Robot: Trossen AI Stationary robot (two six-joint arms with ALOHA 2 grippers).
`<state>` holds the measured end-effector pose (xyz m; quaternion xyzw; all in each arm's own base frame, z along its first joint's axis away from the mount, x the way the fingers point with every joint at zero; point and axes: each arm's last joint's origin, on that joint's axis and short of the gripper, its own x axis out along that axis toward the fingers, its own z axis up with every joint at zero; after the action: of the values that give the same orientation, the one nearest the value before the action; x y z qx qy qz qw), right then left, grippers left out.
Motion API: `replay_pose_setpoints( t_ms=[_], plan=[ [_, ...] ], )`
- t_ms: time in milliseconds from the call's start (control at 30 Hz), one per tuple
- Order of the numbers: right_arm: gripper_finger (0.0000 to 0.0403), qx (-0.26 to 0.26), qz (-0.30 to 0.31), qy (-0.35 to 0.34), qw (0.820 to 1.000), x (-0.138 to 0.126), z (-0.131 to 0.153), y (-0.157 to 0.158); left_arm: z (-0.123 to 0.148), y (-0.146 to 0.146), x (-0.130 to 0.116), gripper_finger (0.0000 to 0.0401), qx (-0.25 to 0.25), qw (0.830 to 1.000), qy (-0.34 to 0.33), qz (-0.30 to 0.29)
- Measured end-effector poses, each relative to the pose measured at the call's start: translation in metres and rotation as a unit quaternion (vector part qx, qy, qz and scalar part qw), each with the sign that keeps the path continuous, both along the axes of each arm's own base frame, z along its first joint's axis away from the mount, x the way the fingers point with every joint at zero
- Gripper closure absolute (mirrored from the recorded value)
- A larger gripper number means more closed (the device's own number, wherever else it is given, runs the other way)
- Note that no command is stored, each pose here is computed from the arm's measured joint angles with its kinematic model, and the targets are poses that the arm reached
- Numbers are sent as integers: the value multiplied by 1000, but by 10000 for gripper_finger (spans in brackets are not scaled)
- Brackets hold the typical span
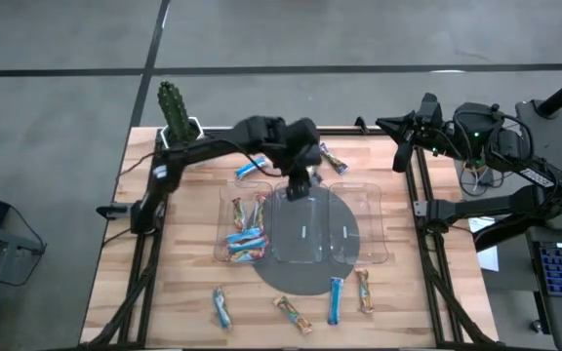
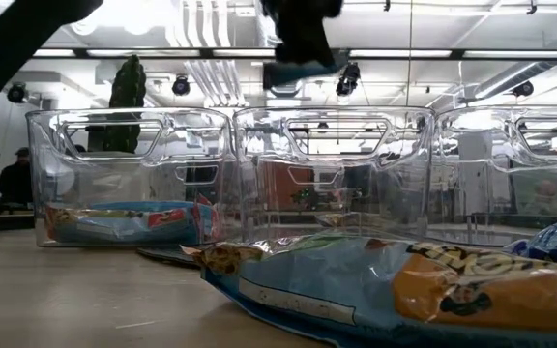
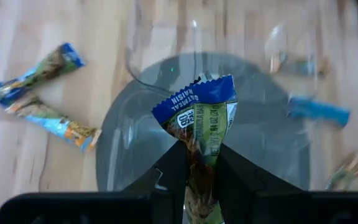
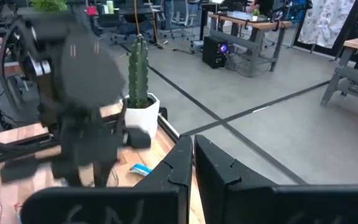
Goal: Pick and place Granola Bars by type
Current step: Put the blue granola bar into the middle transparent bin
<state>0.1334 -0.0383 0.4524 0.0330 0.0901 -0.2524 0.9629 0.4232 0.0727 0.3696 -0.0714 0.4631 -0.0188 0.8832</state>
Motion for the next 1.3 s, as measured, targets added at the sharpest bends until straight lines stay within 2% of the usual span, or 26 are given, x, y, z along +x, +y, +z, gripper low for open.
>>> replay_pose_setpoints(
  t_ms=[233, 533, 800, 1000, 1100, 1300],
  plan=[
    [394, 3, -1, 0, 1000, 0, 0, 0, -53, 4, 31, 346, 47, 995, 46, -73],
    [394, 13, -3, -5, 1000, 0, 0, 0, -100, 8, 51, 346, 81, 984, 93, -130],
    [394, 13, -3, -5, 1000, 0, 0, 0, -105, 9, 53, 343, 94, 981, 99, -136],
    [394, 13, -3, -5, 1000, 0, 0, 0, -105, 9, 53, 304, 101, 981, 102, -133],
    [394, 13, -3, -5, 1000, 0, 0, 0, -105, 10, 53, 281, 129, 978, 112, -122],
    [394, 12, -3, -4, 1000, 0, 0, 0, -104, 11, 51, 273, 142, 975, 121, -117]
  ],
)
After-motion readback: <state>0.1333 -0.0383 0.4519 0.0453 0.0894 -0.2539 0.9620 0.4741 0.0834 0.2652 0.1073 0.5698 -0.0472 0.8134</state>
